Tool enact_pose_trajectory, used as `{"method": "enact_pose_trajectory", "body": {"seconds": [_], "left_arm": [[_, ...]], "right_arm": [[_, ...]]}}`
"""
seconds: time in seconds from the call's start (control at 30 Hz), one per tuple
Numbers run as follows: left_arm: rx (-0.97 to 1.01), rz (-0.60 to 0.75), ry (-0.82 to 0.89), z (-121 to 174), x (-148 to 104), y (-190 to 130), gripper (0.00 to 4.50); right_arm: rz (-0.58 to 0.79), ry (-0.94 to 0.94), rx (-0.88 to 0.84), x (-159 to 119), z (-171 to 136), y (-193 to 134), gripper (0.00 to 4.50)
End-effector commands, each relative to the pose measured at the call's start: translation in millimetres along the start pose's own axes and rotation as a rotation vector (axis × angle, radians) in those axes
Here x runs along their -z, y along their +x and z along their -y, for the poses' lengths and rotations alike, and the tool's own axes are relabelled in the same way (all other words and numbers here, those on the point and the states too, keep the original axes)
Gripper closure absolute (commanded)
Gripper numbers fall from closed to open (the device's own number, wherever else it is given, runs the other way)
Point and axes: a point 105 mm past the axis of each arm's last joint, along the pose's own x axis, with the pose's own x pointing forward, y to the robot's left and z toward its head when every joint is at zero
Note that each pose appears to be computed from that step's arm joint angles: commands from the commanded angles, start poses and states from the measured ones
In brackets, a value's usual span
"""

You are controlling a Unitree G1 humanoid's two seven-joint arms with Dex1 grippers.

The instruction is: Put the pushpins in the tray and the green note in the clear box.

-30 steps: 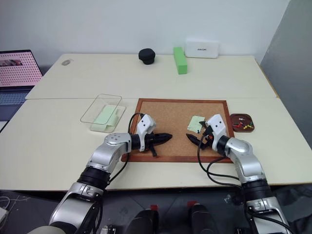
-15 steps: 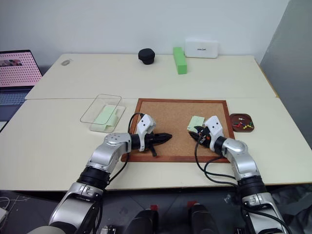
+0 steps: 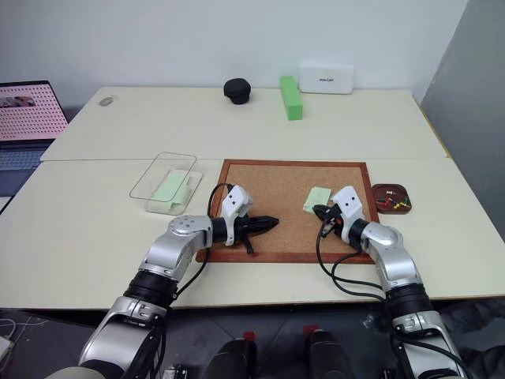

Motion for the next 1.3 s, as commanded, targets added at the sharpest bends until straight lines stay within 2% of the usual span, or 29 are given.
{"method": "enact_pose_trajectory", "body": {"seconds": [0.03, 0.4, 0.8, 0.93, 1.17, 1.3], "left_arm": [[0.024, -0.015, -0.005, 6, 4, 1, 4.5], [0.029, -0.019, -0.009, 5, 5, -1, 4.5], [0.035, -0.022, -0.008, 6, 5, -2, 4.5], [0.035, -0.023, -0.009, 7, 6, -2, 4.5], [0.043, -0.029, -0.013, 9, 9, -2, 4.5], [0.046, -0.031, -0.01, 8, 8, 1, 4.5]], "right_arm": [[0.119, -0.039, 0.024, -40, 5, -6, 4.49], [0.131, -0.035, 0.046, -48, 6, -10, 4.49], [0.153, -0.017, 0.108, -56, 20, -20, 4.49], [0.125, -0.06, 0.235, -53, 43, -33, 4.49], [0.003, -0.249, 0.6, -43, 109, -78, 4.49], [-0.082, -0.335, 0.66, -33, 128, -92, 4.49]]}}
